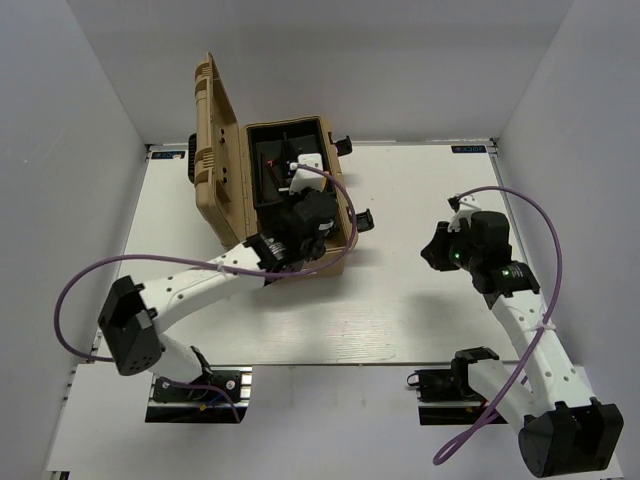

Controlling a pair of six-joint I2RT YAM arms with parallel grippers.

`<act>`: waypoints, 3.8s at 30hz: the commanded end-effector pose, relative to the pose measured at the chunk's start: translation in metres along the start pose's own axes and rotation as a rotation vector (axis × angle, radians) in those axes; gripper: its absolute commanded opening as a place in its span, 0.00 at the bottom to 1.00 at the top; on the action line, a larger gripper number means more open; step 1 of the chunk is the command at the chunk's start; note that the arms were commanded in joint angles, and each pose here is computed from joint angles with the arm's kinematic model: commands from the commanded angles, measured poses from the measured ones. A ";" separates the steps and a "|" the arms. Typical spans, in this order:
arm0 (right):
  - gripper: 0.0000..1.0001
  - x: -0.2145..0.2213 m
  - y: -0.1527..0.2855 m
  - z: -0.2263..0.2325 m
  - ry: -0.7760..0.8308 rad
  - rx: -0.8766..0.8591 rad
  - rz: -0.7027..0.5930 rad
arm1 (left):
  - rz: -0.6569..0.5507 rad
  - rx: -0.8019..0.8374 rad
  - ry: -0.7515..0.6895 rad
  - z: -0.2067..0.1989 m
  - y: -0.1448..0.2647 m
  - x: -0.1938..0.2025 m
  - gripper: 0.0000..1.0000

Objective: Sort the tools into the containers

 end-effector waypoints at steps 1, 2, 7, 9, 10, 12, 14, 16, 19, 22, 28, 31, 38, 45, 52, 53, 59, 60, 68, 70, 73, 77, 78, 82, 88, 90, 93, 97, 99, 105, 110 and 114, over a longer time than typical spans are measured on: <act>0.17 -0.007 0.002 0.003 0.001 -0.030 -0.045 | -0.037 -0.010 0.046 0.005 -0.023 -0.013 0.00; 0.17 -0.008 0.002 0.003 0.003 -0.030 -0.047 | -0.035 -0.013 0.047 0.004 -0.028 -0.011 0.00; 0.20 -0.005 0.000 0.003 0.006 -0.044 -0.037 | 0.008 0.025 0.052 0.002 -0.037 0.003 0.29; 0.32 -0.003 -0.001 0.004 0.011 -0.060 -0.026 | 0.013 0.037 0.055 0.003 -0.035 0.005 0.59; 0.35 -0.003 -0.001 0.005 0.015 -0.067 -0.023 | 0.020 0.055 0.047 0.001 -0.035 0.006 0.64; 0.39 0.000 -0.002 0.007 0.027 -0.087 -0.008 | 0.011 0.077 0.064 0.007 -0.031 -0.002 0.69; 0.41 0.000 -0.002 0.010 0.037 -0.110 0.000 | 0.000 0.102 0.057 0.009 -0.028 -0.012 0.69; 0.38 0.001 -0.002 0.012 0.052 -0.132 0.013 | -0.027 0.165 0.050 0.008 -0.019 -0.028 0.39; 0.05 0.000 -0.003 0.016 0.060 -0.163 0.026 | -0.094 0.238 0.073 0.015 -0.003 -0.057 0.00; 0.00 -0.003 -0.007 0.019 0.068 -0.181 0.043 | -0.179 0.331 0.101 0.027 0.019 -0.097 0.00; 0.00 -0.005 -0.015 0.019 0.069 -0.191 0.059 | -0.329 0.058 0.244 0.136 0.052 -0.173 0.30; 0.00 -0.007 -0.016 0.020 0.067 -0.192 0.063 | -0.318 -0.189 0.235 0.185 0.061 -0.179 0.49; 0.00 -0.008 -0.017 0.019 0.061 -0.189 0.065 | -0.302 -0.408 0.149 0.240 0.076 -0.178 0.47; 0.00 -0.007 -0.011 0.020 0.060 -0.191 0.050 | -0.160 -0.486 0.030 0.243 0.055 -0.119 0.47; 0.00 -0.008 -0.006 0.020 0.061 -0.191 0.029 | 0.041 -0.454 -0.055 0.240 0.010 -0.060 0.48; 0.00 -0.008 -0.004 0.021 0.064 -0.192 0.024 | 0.080 -0.463 -0.045 0.246 0.005 -0.046 0.48; 0.00 -0.004 -0.002 0.019 0.072 -0.185 0.010 | 0.181 -0.123 -0.007 0.201 -0.023 -0.015 0.46; 0.00 -0.006 -0.002 0.018 0.070 -0.180 0.008 | 0.169 0.000 0.011 0.185 -0.021 -0.016 0.46; 0.00 -0.006 -0.005 0.019 0.066 -0.183 0.023 | 0.138 0.735 -0.032 0.094 0.000 -0.042 0.49; 0.00 -0.007 -0.004 0.018 0.065 -0.177 0.019 | 0.206 0.816 -0.043 0.075 -0.011 -0.022 0.49; 0.00 -0.005 -0.005 0.016 0.065 -0.172 0.020 | 0.210 0.986 -0.018 0.053 -0.006 -0.016 0.52; 0.00 -0.007 -0.007 0.014 0.070 -0.156 0.019 | 0.066 0.890 -0.001 0.069 -0.003 -0.049 0.59; 0.03 -0.007 -0.007 0.011 0.071 -0.141 0.018 | -0.005 0.862 0.004 0.081 0.009 -0.067 0.61; 0.41 -0.008 -0.014 0.004 0.075 -0.100 0.029 | -0.133 0.794 0.016 0.107 0.036 -0.096 0.76; 0.39 -0.017 -0.031 0.019 0.093 -0.202 0.072 | -0.106 0.690 0.035 0.127 0.058 -0.047 0.88; 0.29 -0.022 -0.050 0.029 0.076 -0.236 0.142 | -0.127 0.664 0.040 0.138 0.072 -0.032 0.88; 0.14 -0.018 -0.076 0.034 0.066 -0.191 0.227 | -0.127 0.656 0.061 0.145 0.086 -0.023 0.88; 0.03 -0.004 -0.121 0.043 -0.021 -0.193 0.309 | -0.151 0.655 0.087 0.155 0.106 -0.020 0.88; 0.01 0.002 -0.134 0.057 -0.094 -0.233 0.340 | -0.164 0.643 0.091 0.162 0.114 -0.020 0.89; 0.00 0.034 -0.140 0.113 -0.163 -0.409 0.494 | -0.146 0.621 0.089 0.166 0.117 -0.010 0.89; 0.00 0.067 -0.129 0.149 -0.119 -0.535 0.558 | -0.135 0.623 0.105 0.164 0.116 -0.002 0.89; 0.00 0.068 -0.130 0.156 -0.022 -0.498 0.541 | -0.132 0.624 0.114 0.163 0.117 -0.002 0.89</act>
Point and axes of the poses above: each gripper's point midway between its finger pads, its own y axis back along the fingers, its own z axis along the line the jaws close on, x = y × z, the point moved 4 cm from there along y, back along the fingers, and after that the axes turned 11 degrees about -y, right-handed, at the moved point
